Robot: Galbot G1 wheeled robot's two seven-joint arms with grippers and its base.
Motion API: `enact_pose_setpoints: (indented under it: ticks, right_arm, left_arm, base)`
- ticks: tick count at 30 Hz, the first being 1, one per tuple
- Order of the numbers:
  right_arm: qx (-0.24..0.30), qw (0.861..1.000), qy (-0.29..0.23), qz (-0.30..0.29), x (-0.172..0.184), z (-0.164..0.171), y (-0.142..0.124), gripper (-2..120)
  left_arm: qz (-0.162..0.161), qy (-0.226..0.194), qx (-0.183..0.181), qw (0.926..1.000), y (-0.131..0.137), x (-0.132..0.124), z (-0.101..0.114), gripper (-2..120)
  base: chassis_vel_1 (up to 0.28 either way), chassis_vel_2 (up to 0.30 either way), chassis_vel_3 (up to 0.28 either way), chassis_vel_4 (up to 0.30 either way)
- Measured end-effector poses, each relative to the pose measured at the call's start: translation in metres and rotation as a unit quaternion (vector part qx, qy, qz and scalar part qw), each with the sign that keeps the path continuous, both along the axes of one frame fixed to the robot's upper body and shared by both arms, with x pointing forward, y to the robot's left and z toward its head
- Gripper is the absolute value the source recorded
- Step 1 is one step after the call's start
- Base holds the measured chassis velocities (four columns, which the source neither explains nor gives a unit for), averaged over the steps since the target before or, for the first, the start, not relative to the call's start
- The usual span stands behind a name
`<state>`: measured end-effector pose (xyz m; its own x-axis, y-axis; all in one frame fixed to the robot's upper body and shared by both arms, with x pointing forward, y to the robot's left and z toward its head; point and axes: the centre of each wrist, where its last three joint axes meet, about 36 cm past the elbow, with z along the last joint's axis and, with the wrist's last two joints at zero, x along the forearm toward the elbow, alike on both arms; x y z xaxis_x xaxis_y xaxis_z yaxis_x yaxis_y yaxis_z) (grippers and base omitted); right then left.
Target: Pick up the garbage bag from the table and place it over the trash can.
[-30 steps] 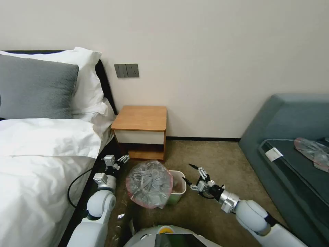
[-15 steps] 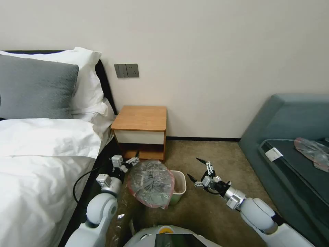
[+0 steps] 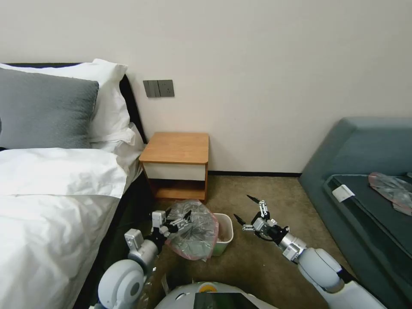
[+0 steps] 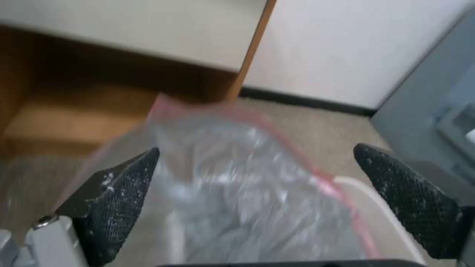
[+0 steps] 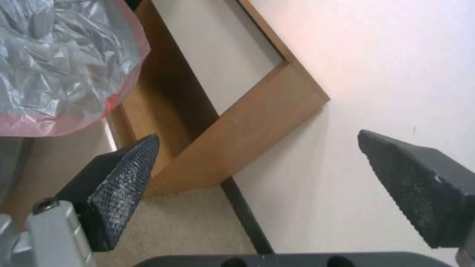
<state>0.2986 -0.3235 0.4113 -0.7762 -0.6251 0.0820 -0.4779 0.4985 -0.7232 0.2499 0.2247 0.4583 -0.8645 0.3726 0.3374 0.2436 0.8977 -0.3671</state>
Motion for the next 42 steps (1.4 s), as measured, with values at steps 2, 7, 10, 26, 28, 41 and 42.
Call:
enact_pose_setpoints:
  ticks: [2, 7, 10, 26, 28, 41, 42]
  right_arm:
    - [0.001, 1.000, 0.000, 0.000, 0.000, 0.000, 0.000, 100]
    - [0.005, 1.000, 0.001, -0.002, 0.000, -0.002, 0.001, 100]
    - [0.007, 1.000, 0.003, -0.003, 0.000, -0.004, 0.000, 100]
    - [0.011, 1.000, 0.006, -0.008, -0.001, -0.008, 0.001, 100]
    - [0.013, 1.000, 0.007, -0.009, -0.002, -0.009, 0.001, 100]
    - [0.018, 1.000, 0.004, -0.008, -0.007, -0.007, 0.003, 100]
    - [0.018, 1.000, 0.003, -0.008, -0.007, -0.007, 0.003, 100]
  left_arm:
    - [0.006, 0.008, 0.004, 0.9999, -0.001, 0.000, -0.008, 100]
    - [0.028, 0.016, 0.029, 0.9991, -0.002, 0.002, -0.030, 98]
    - [0.037, 0.021, 0.035, 0.9985, -0.002, 0.005, -0.038, 97]
    - [0.050, 0.079, 0.037, 0.9949, -0.003, 0.019, -0.054, 91]
    - [0.051, 0.085, 0.038, 0.9944, -0.003, 0.021, -0.055, 84]
    - [0.039, 0.106, 0.053, 0.9922, -0.003, 0.025, -0.074, 37]
    - [0.038, 0.106, 0.055, 0.9922, -0.003, 0.026, -0.075, 32]
  base:
    - [0.000, 0.000, 0.000, 0.000]
    - [0.000, 0.000, 0.000, 0.000]
    - [0.000, 0.000, 0.000, 0.000]
    - [0.000, 0.000, 0.000, 0.000]
    - [0.000, 0.000, 0.000, 0.000]
    - [0.000, 0.000, 0.000, 0.000]
    - [0.000, 0.000, 0.000, 0.000]
